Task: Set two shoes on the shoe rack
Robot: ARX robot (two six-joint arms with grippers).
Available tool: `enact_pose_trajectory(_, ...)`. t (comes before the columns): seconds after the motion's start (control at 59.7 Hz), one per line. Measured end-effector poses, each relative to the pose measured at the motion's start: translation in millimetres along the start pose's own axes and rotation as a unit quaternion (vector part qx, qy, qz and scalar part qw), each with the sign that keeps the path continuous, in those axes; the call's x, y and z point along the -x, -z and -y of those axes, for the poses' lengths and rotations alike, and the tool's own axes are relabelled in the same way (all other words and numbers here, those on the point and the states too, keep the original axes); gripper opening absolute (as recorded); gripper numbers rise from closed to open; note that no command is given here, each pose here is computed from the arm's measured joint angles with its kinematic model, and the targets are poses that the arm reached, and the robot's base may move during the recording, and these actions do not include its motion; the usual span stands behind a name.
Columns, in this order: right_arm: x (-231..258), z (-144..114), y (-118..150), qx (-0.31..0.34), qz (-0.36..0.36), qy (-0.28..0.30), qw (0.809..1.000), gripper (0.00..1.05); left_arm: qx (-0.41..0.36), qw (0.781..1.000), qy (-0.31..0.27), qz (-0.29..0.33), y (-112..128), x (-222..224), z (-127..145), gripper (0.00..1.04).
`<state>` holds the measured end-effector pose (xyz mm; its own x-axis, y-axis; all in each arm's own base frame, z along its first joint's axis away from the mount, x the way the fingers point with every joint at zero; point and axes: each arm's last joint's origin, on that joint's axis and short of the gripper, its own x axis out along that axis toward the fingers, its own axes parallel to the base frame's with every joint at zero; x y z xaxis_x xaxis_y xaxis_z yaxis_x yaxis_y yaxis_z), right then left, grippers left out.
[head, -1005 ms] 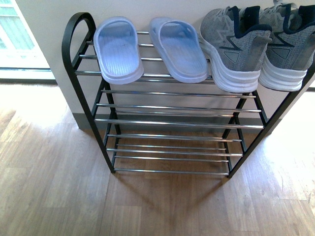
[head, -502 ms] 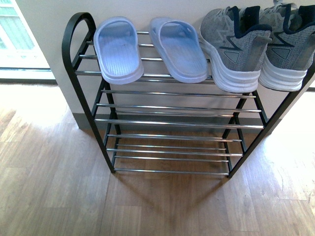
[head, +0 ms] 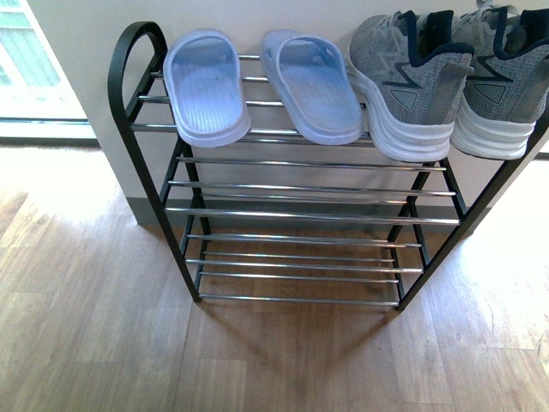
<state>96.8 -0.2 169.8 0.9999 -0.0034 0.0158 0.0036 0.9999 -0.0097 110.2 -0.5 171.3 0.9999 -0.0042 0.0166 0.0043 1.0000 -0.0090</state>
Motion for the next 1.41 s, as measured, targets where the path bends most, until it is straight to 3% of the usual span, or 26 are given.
enact_pose_trajectory(0.435, 0.0, 0.0, 0.0, 0.0, 0.0, -0.001, 1.0, 0.96, 0.0, 1.0, -0.001, -0.01, 4.0, 12.4, -0.2, 0.02)
enact_pose_trajectory(0.938, 0.0, -0.1, 0.0, 0.0, 0.0, -0.001, 1.0, 0.96, -0.001, 1.0, -0.001, -0.009, 4.0, 12.4, -0.1, 0.97)
enact_pose_trajectory(1.407, 0.0, -0.1, 0.0, -0.001, 0.0, -0.001, 1.0, 0.96, -0.002, 1.0, -0.001, -0.009, 4.0, 12.4, -0.2, 0.95)
